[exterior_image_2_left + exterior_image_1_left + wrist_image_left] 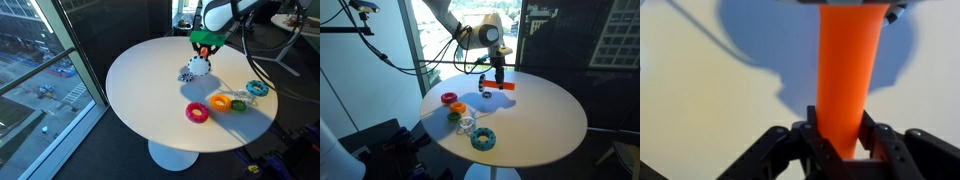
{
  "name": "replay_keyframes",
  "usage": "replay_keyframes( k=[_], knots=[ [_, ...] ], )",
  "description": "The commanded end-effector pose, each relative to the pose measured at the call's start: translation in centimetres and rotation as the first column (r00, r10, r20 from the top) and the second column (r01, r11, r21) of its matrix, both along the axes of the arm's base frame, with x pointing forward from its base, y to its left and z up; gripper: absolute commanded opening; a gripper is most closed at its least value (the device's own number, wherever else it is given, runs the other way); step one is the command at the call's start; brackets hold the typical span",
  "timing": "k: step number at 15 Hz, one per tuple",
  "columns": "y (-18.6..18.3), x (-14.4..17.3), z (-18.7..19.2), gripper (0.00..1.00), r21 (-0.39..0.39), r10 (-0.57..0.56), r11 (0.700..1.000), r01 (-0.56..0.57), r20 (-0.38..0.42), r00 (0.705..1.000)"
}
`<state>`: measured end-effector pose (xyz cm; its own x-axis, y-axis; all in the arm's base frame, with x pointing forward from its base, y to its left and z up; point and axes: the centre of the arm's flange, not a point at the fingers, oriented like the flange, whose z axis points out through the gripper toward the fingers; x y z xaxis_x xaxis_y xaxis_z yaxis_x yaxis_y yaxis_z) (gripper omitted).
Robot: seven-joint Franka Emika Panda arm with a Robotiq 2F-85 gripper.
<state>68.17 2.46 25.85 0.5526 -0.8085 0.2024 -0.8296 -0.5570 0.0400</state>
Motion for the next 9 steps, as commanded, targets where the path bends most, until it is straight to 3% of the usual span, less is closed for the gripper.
replay_keyframes(
  k=[1,9],
  knots=[
    [0.18,0.16,1.54,0.16,-0.061,-0.018,0.998,0.021,0.048,0.999],
    [0.55,0.59,2.19,0.16,-0.183,-0.027,0.982,0.052,0.136,0.99]
  ],
)
